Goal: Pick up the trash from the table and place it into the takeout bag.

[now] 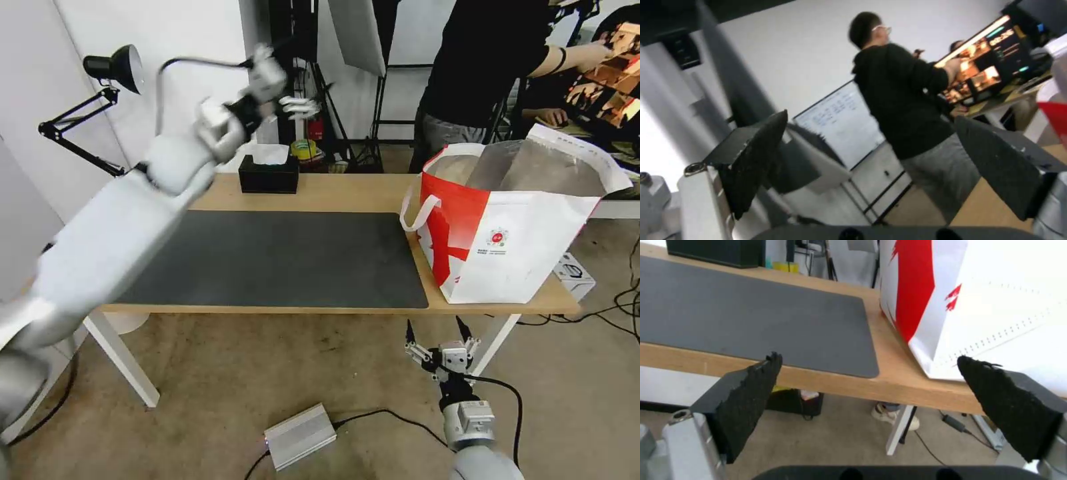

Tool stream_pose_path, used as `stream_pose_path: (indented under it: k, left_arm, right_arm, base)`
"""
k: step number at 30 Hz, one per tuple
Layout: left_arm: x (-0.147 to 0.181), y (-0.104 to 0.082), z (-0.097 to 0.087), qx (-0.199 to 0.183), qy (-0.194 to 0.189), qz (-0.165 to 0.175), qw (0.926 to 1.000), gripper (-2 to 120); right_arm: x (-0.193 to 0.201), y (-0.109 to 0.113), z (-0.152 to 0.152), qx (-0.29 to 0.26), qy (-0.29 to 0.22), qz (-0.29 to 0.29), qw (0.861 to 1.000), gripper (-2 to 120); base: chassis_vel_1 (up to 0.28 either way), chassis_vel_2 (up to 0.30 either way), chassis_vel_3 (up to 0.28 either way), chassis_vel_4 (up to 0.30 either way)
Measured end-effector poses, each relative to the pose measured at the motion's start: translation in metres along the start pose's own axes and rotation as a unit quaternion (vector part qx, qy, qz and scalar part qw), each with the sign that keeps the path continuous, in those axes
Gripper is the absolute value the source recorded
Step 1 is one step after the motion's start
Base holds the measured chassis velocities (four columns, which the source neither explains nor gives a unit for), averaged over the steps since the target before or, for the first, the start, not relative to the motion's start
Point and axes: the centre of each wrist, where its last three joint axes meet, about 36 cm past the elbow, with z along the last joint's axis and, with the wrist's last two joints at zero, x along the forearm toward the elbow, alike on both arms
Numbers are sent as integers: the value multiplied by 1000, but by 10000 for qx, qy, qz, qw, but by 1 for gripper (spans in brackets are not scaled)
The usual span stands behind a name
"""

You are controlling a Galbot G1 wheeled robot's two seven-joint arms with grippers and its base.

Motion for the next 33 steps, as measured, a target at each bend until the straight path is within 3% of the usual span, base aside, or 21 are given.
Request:
stream_pose_path:
  k: [5, 12, 18, 22, 26, 27, 31, 33]
  left_arm:
    - [44, 8, -6, -4, 157, -412, 9990, 100]
    - [117, -23, 2, 164, 639, -800, 9946, 100]
    - [158, -35, 2, 117, 901, -1111, 9896, 100]
    - [189, -55, 0, 182, 1123, -1389, 9838, 100]
    - [222, -90, 1, 398, 1349, -1833, 9730, 100]
    - [222, -90, 1, 398, 1349, -1833, 9730, 100]
    - [260, -132, 2, 681, 1706, -2150, 9592, 100]
    - [269, -142, 2, 720, 1749, -2241, 9560, 100]
  right_arm:
    - [0, 0, -2, 4, -21, -17, 10000, 100]
    - [1, 0, -3, -1, -18, -36, 10000, 100]
    - [3, 0, -4, -3, -15, -38, 10000, 100]
    - [3, -3, -6, 3, -34, -3, 10000, 100]
    - [4, -3, -7, -17, -66, 15, 10000, 100]
    - [4, -3, -7, -17, -66, 15, 10000, 100]
    - [5, -7, -8, -49, -48, 70, 10000, 100]
    - [5, -9, -9, -55, -45, 88, 9999, 100]
  base:
    - [0, 0, 0, 0]
    - [0, 0, 0, 0]
    - [0, 0, 0, 0]
    - [0, 0, 0, 0]
    - [0, 0, 0, 0]
    - [0, 0, 0, 0]
    - [0, 0, 0, 0]
    - [0, 0, 0, 0]
